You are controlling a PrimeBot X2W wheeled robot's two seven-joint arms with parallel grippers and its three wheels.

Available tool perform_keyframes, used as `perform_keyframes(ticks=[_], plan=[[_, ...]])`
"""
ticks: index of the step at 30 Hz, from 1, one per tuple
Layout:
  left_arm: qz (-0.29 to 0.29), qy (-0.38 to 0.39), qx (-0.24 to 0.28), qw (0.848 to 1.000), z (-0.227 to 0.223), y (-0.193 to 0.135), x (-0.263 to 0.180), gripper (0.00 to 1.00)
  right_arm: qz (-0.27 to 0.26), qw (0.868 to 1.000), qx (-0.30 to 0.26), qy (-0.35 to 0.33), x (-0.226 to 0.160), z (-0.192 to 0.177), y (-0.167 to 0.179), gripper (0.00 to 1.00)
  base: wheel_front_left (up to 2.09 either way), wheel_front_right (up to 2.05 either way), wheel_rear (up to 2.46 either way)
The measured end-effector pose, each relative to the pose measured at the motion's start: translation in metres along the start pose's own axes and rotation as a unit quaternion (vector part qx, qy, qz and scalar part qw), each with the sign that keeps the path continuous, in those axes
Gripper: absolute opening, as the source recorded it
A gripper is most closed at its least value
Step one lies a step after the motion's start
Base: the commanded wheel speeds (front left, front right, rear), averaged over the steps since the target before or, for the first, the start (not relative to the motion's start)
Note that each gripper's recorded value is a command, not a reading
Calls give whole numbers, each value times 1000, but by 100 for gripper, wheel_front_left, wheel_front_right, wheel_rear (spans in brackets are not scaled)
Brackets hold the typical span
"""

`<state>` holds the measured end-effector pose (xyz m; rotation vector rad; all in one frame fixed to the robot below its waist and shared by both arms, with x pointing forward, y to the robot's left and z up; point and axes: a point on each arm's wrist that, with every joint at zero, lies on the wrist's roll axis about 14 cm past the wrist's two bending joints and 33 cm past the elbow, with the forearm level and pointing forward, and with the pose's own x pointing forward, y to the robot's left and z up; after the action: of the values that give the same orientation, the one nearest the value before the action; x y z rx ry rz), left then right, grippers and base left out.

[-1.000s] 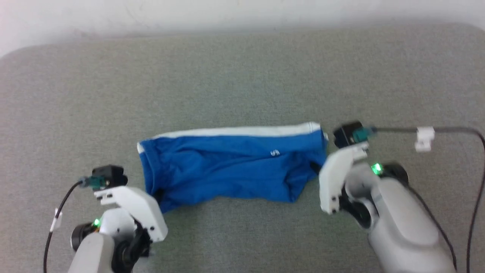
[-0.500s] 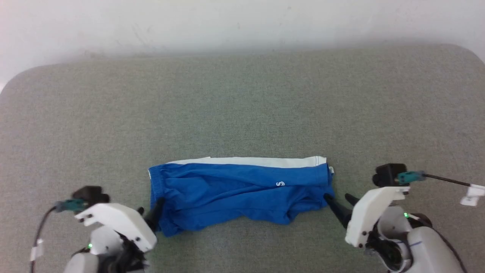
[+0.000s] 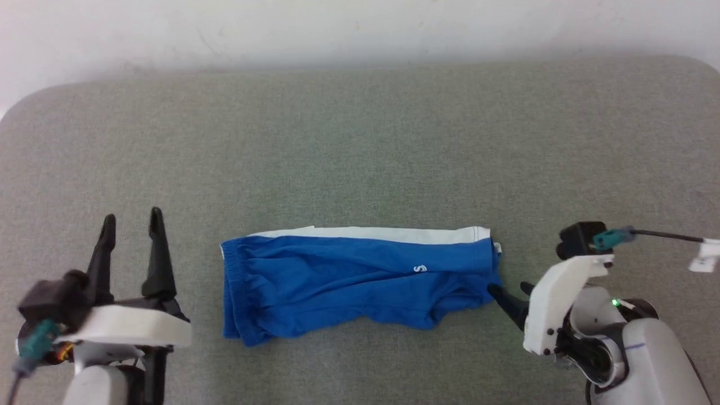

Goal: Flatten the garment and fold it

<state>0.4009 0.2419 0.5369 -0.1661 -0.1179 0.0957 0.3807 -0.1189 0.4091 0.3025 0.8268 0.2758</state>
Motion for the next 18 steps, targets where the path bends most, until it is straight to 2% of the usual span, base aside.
perform_keyframes(ticks=[8,18], plan=[[-17,-16,53,998,-10,-8,-2,100,0,997,-53,61,32,-8,11,100,0,0,0],[-4,-20,51,999,-11,-4,-3,100,37,992,-93,81,57,-11,40,100,0,0,0]])
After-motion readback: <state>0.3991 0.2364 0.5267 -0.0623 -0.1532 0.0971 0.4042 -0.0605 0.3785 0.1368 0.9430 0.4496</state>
